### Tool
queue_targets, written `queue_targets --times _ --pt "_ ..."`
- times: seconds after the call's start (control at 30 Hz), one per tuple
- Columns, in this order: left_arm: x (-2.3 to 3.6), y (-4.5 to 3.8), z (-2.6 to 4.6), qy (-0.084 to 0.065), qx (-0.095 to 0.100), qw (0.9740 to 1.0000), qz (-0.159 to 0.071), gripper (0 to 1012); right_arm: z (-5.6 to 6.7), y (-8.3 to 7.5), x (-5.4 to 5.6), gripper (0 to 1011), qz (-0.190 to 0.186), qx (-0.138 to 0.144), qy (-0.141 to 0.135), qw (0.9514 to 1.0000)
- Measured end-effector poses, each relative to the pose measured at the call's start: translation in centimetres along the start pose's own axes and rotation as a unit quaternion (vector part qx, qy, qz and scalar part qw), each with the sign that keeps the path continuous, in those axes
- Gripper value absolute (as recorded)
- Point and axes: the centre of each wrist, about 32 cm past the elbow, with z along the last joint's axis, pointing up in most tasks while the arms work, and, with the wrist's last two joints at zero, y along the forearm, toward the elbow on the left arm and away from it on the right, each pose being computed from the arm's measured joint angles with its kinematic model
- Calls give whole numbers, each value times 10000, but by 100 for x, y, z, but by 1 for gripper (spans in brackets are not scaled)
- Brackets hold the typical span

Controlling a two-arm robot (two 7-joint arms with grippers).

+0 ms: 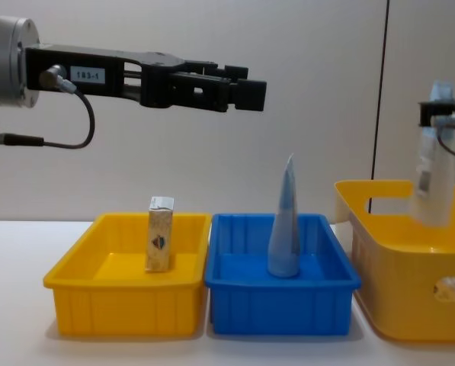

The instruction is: Bimanual collaborative sorting of washing and personal care products

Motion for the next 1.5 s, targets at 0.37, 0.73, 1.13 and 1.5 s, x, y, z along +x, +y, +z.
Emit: queue_targets --times 0.37,0.73,1.13,1.5 --pt "0 0 0 0 0 10000 0 1001 -143 86 -30 353 -124 -134 -110 9998" --pt "0 0 0 0 0 10000 0 1002 -103 104 -88 728 -81 -43 -32 10000" --pt "0 0 0 0 0 10000 0 1001 127 -24 -52 1002 257 297 242 9989" --pt "0 0 0 0 0 10000 0 1001 249 -262 151 1002 786 462 440 9949"
